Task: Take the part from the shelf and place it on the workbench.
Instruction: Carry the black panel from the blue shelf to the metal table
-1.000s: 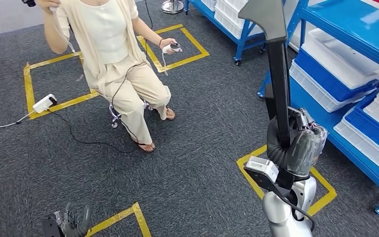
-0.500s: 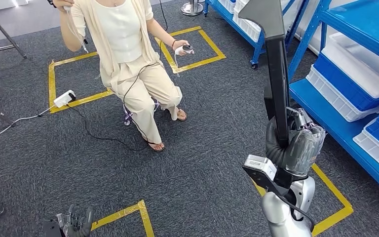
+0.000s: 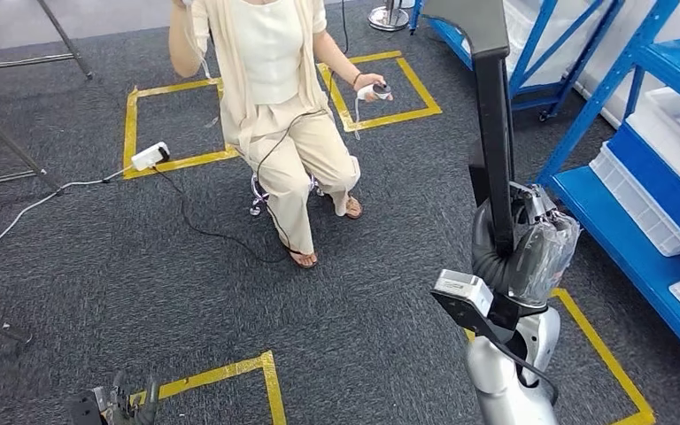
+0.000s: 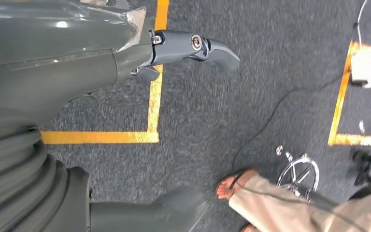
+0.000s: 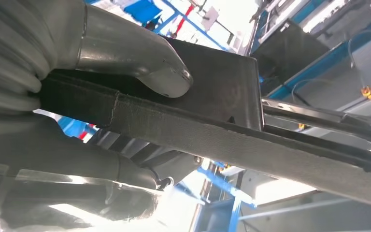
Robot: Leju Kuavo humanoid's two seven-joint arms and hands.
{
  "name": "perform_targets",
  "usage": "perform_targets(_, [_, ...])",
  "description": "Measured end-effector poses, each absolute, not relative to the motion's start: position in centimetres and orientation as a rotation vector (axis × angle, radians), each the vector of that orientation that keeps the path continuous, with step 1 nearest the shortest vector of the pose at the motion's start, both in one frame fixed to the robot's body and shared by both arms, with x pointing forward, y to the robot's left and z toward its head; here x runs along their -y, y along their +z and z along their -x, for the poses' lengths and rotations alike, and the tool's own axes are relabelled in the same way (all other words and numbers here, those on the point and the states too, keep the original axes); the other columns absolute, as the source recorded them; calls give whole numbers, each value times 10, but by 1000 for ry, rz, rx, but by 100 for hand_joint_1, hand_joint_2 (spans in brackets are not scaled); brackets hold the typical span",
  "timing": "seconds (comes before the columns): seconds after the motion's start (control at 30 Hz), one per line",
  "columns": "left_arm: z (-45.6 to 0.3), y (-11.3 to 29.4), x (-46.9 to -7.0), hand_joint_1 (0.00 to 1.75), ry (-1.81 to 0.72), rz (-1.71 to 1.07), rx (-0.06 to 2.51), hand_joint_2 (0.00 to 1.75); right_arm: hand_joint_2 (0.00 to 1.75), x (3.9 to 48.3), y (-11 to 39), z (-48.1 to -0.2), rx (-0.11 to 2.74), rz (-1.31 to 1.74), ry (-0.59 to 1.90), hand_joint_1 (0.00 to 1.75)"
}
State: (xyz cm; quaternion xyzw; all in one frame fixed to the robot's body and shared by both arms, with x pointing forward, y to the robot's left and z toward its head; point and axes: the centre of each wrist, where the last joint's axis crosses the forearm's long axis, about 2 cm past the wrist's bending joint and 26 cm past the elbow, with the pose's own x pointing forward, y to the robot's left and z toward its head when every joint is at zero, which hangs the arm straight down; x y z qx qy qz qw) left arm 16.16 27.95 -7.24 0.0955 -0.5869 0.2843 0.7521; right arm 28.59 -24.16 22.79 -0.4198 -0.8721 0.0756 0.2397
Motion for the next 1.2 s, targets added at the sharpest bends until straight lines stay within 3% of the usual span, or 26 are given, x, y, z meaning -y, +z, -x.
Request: perform_targets(1.2, [-159, -73, -286, 0, 641, -235, 1282, 175, 175, 236, 227, -297, 2389, 1127, 231, 175])
